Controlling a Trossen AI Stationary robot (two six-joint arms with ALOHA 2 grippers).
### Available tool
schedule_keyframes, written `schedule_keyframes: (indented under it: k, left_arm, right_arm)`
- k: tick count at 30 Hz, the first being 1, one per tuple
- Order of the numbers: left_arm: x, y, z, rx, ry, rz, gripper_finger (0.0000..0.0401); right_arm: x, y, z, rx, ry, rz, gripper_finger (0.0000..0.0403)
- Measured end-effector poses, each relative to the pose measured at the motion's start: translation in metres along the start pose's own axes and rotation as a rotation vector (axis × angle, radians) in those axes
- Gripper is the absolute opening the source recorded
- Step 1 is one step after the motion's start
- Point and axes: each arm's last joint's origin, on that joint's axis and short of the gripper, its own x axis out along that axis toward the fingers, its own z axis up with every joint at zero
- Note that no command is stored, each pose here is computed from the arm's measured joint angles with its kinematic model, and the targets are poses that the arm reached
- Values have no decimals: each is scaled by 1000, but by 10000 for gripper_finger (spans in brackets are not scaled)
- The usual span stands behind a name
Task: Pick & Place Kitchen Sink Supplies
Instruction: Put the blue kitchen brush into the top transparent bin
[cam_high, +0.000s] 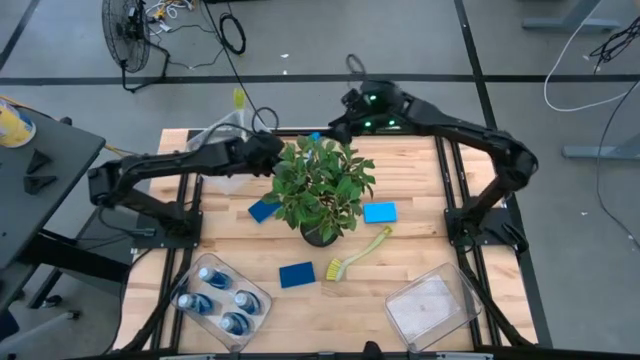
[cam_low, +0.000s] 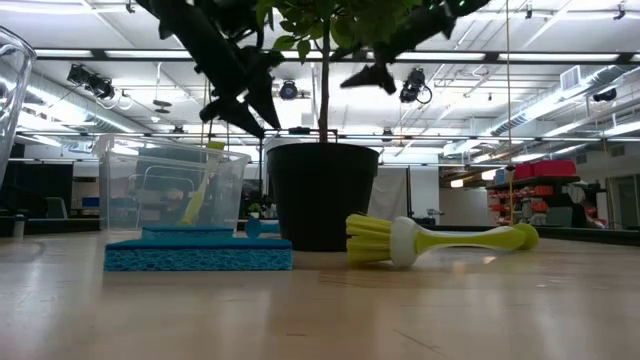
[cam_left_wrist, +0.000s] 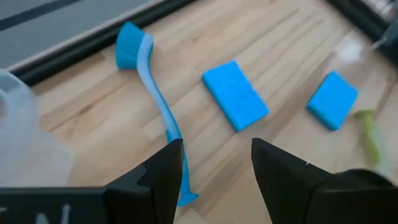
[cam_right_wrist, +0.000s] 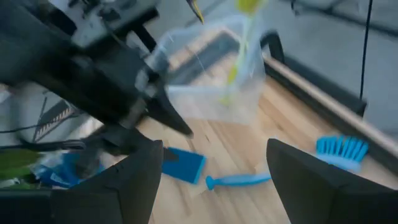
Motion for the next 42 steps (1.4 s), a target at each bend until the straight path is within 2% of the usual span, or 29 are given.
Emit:
schedule_keyframes:
  k: [9, 15, 26, 33, 42]
  left_arm:
    - [29, -8, -13, 40, 45, 72, 195]
    - [49, -19, -24, 80, 48, 113, 195]
    - [81, -36, -55, 229, 89, 216, 195]
    - [99, -31, -63, 189, 127, 241, 195]
    - [114, -19, -62, 121, 154, 248, 195]
  right_arm:
    - [-73, 32, 18, -105, -186, 33, 285]
    - [-103, 45, 21, -130, -260, 43, 285]
    - [-108, 45, 21, -98, -283, 0, 285]
    - [-106, 43, 17, -83, -239, -15, 285]
    - [-104, 48, 13, -83, -206, -6, 285]
